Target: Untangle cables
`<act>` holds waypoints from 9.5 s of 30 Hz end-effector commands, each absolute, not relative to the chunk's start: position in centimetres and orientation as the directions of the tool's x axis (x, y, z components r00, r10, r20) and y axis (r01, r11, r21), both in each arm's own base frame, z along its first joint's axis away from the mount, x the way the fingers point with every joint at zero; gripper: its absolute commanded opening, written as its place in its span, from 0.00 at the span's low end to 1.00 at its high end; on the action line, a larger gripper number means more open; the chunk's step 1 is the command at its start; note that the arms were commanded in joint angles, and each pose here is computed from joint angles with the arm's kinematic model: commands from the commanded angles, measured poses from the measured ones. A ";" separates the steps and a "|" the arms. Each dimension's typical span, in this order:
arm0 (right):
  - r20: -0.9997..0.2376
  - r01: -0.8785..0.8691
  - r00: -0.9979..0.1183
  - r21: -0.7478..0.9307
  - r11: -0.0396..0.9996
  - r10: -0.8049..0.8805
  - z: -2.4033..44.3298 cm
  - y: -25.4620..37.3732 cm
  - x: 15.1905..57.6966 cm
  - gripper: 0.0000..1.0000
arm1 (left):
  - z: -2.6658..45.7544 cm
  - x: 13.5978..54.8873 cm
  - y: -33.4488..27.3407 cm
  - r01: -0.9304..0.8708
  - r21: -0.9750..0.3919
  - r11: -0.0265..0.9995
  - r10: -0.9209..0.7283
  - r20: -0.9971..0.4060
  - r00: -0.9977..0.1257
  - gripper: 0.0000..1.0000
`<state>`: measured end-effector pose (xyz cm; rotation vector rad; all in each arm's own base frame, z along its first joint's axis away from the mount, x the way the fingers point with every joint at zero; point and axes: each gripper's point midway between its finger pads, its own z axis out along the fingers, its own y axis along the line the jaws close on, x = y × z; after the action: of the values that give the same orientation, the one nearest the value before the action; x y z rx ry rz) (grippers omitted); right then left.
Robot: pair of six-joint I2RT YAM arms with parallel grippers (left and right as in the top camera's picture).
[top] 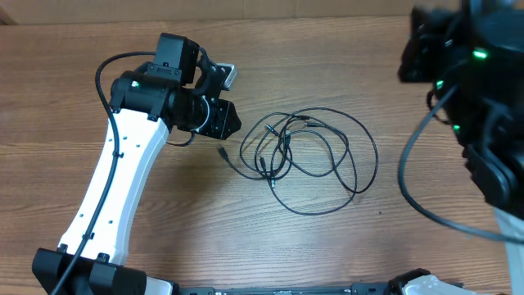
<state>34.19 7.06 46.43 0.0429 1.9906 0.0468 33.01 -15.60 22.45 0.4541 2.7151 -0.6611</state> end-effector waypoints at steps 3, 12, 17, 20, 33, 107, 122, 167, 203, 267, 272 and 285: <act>-0.751 0.019 -0.659 -0.069 0.997 -0.039 38.9 6.8 34.4 0.47 | 22.7 33.4 -15.3 0.365 -0.356 0.860 0.226 -0.376 -0.899 0.29; -0.354 0.089 -0.934 -0.078 0.993 0.056 27.3 5.2 35.1 0.77 | 21.1 34.6 -8.3 -0.045 -0.076 0.996 -0.067 -0.325 -0.943 0.39; -0.196 0.141 -0.969 0.067 0.988 0.152 23.7 4.6 35.9 0.79 | 20.8 33.9 -7.0 -0.120 -0.025 0.992 -0.122 -0.302 -0.945 0.44; -0.144 0.148 -0.976 0.123 0.981 0.166 22.7 4.1 35.7 0.80 | 20.7 33.7 -6.9 -0.120 -0.022 0.993 -0.121 -0.295 -0.948 0.44; -0.065 0.244 -0.965 0.145 0.959 0.255 19.5 1.8 30.2 0.82 | 20.6 33.3 -6.8 -0.120 -0.015 0.993 -0.120 -0.278 -0.953 0.45; -0.948 -0.820 0.057 0.133 0.556 0.312 66.0 13.0 27.3 0.04 | 21.1 34.0 -10.2 -0.072 -0.198 0.978 -0.126 -0.275 -0.953 0.59; -0.950 -0.807 -0.015 0.195 0.557 0.312 64.7 13.0 28.0 0.04 | 18.8 33.5 -23.2 -0.219 -0.675 0.705 -0.152 0.158 -0.976 0.64; -0.931 -0.526 0.003 0.308 0.792 0.364 63.1 2.3 31.6 0.04 | 10.1 38.6 2.2 -0.522 -0.278 0.806 -0.530 0.050 -0.846 0.04; -0.767 -0.057 -0.496 0.497 0.866 0.408 42.5 -9.9 39.6 0.04 | 16.1 37.4 -10.9 0.018 -0.391 0.920 -0.048 -0.160 -0.986 0.04; -0.258 -0.152 -0.966 0.551 0.820 -0.006 23.8 8.8 35.4 1.00 | 38.9 34.9 -18.6 0.454 -0.459 0.764 -0.104 -0.782 -0.615 0.04; -0.236 -0.225 -0.966 0.555 0.801 -0.108 21.8 12.5 34.3 1.00 | 40.1 35.4 -18.8 0.434 -0.507 0.744 -0.176 -0.776 -0.606 0.04; -0.248 -0.362 -0.931 0.525 0.770 -0.269 19.4 17.8 32.5 1.00 | 39.9 35.4 -18.8 0.438 -0.493 0.752 -0.161 -0.782 -0.603 0.04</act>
<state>32.81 16.98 19.58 -0.4441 2.8229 0.9022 35.81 -19.22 38.70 0.2025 2.0857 -0.8668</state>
